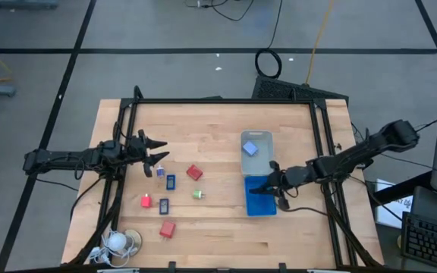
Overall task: Pick & Place Office items
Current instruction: Put the black digital clock into the blue bin
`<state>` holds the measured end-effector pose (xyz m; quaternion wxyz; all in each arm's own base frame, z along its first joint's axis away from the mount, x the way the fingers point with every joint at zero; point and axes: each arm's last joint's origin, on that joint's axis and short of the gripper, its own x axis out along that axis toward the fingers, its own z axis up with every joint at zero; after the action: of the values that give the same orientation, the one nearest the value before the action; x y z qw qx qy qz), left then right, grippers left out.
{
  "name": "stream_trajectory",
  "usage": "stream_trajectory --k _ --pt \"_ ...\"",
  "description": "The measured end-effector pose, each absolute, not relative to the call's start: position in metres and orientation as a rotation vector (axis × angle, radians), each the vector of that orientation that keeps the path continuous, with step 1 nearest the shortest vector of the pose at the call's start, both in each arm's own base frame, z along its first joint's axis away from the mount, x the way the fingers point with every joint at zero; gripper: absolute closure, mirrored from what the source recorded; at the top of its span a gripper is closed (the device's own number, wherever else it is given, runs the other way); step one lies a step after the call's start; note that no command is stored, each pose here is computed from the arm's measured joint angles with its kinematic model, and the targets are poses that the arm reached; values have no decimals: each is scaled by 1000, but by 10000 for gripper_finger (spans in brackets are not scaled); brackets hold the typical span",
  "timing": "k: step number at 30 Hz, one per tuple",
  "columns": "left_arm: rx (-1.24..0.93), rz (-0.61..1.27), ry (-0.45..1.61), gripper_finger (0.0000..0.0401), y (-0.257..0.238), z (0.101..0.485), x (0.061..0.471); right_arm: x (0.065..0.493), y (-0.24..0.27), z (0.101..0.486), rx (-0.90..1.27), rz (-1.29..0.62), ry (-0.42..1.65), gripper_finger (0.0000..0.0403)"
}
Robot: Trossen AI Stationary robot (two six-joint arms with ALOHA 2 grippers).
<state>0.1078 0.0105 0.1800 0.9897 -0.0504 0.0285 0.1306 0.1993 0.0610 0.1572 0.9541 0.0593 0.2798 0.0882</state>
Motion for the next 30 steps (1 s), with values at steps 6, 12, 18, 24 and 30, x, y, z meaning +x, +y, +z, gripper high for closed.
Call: stream_trajectory --k 6,12,18,24,30 --pt "-101 262 56 227 11 180 108 202 56 154 111 154 583 344" --pt "-101 262 56 236 11 180 108 202 55 154 105 154 582 344" --pt "-102 262 56 232 11 180 108 202 55 153 104 153 589 344" --pt "-102 262 56 215 11 180 108 202 55 153 110 152 589 331" --pt "-102 262 56 198 11 180 108 202 55 153 121 148 590 319"
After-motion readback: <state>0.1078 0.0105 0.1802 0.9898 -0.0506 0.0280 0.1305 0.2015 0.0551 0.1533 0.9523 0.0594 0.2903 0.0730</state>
